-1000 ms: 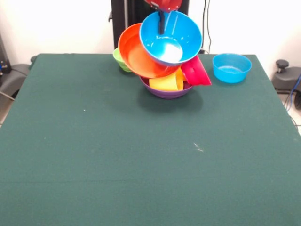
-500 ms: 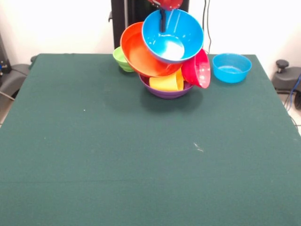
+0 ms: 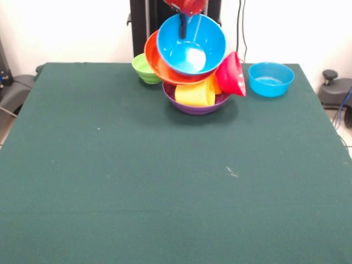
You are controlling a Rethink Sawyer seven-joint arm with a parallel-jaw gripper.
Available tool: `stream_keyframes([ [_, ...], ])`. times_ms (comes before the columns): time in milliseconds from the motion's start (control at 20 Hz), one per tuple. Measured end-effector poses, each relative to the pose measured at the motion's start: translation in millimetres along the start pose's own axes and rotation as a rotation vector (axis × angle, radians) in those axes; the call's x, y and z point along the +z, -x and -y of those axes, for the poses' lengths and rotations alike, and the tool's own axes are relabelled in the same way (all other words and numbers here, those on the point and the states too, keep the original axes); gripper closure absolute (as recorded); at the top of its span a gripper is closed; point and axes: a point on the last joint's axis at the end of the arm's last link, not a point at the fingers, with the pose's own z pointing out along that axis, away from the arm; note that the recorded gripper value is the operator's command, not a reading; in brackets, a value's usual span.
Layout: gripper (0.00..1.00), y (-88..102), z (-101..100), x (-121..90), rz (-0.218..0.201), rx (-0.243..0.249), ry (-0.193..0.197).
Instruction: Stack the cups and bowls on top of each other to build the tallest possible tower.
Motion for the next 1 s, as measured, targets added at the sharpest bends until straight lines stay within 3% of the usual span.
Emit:
stream_keyframes([
  [600,0.0,0.8,25,13,0.017,-0.021,-0.047],
  [1000,0.0,1.7,30,14,0.026,-0.024,-0.052],
])
